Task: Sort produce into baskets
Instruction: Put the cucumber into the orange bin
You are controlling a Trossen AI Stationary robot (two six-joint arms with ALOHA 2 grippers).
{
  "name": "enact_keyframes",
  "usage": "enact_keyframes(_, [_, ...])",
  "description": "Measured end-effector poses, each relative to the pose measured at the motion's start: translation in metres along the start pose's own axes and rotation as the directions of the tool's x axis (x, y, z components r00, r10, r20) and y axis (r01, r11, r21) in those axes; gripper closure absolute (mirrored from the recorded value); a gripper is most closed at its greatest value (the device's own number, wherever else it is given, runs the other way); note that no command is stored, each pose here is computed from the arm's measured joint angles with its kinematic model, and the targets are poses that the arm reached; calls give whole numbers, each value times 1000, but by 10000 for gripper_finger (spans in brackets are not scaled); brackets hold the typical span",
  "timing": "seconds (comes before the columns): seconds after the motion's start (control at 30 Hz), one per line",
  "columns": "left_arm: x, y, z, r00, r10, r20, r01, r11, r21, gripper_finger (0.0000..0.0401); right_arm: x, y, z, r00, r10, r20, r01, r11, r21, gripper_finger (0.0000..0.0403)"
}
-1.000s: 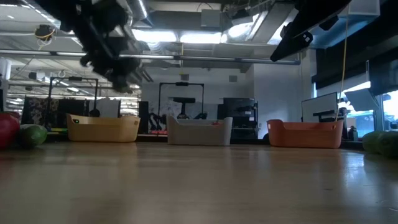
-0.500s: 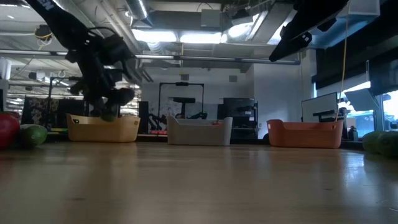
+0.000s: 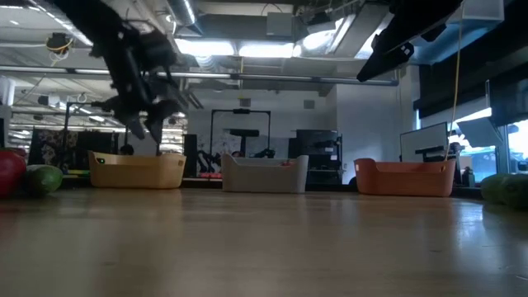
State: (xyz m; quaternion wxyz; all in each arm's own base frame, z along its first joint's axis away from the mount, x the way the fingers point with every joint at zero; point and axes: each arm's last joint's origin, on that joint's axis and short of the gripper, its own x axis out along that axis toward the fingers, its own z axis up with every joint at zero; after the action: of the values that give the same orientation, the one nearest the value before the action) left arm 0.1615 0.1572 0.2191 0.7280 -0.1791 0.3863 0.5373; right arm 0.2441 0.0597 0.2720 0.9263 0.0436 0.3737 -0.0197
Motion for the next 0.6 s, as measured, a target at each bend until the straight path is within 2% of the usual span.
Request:
enact_keyframes(0.13, [-28,-8,12,985,-167,34,164,983,78,150,0,0,0,1000,0,0,0,1000,0,17])
enact_keyframes(0.23, [-51,-16,15,952,-298,65,284,944,166,150,0,0,0,1000,0,1,0,1000,0,17])
enact_keyframes(0.33, [-69,-25,12,902,-429,43,407,880,243,150,0,0,0,1000,0,0,0,1000,0,17])
enact_keyframes(0.47, [-88,-41,3,820,-572,-4,538,769,345,150,0,0,0,1000,0,0,0,1000,0,17])
enact_keyframes(0.53, [-95,-49,-3,786,-617,-38,579,712,397,150,0,0,0,1000,0,0,0,1000,1,17])
enact_keyframes(0.6, [-99,-55,-8,770,-635,-63,595,679,431,150,0,0,0,1000,0,0,0,1000,1,17])
